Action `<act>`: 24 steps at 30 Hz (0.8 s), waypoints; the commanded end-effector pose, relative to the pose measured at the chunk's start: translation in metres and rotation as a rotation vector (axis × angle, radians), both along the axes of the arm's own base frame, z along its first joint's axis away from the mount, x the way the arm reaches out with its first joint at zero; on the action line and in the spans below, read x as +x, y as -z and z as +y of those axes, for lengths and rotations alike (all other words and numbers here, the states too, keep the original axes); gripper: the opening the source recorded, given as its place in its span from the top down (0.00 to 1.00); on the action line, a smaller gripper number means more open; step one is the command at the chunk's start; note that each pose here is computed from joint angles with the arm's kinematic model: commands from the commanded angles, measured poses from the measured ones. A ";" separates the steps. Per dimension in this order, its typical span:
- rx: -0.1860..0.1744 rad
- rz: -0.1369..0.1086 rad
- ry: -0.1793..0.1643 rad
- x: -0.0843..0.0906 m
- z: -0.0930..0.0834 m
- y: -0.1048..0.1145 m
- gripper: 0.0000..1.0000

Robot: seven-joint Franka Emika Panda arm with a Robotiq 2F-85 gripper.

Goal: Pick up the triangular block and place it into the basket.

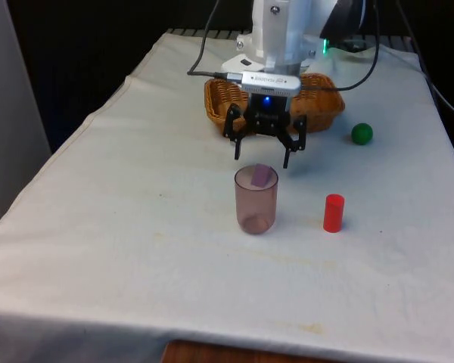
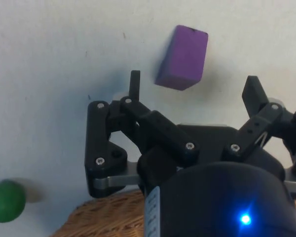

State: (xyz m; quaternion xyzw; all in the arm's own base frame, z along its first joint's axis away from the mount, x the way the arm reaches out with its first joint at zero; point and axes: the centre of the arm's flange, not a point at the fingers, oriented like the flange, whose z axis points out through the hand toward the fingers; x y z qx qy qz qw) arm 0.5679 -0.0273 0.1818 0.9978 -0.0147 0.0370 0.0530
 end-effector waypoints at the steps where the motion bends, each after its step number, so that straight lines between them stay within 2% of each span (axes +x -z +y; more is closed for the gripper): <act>1: 0.002 -0.009 0.004 0.001 0.001 0.002 0.00; 4: 0.001 -0.010 0.006 0.002 0.001 0.005 0.00; 5: -0.002 -0.001 0.004 0.000 0.000 0.003 0.00; 6: 0.000 -0.010 0.007 0.002 0.001 0.006 0.00; 8: -0.002 -0.014 0.010 0.003 0.001 0.008 0.00; 14: -0.006 -0.022 0.017 0.004 0.001 0.014 0.00; 15: -0.008 -0.013 0.013 0.003 0.001 0.013 0.00; 16: -0.006 -0.022 0.018 0.004 0.001 0.015 0.00; 19: -0.008 -0.024 0.022 0.004 0.001 0.017 0.01; 23: -0.009 -0.028 0.024 0.004 0.001 0.019 0.23; 24: -0.009 -0.028 0.025 0.004 0.001 0.020 0.33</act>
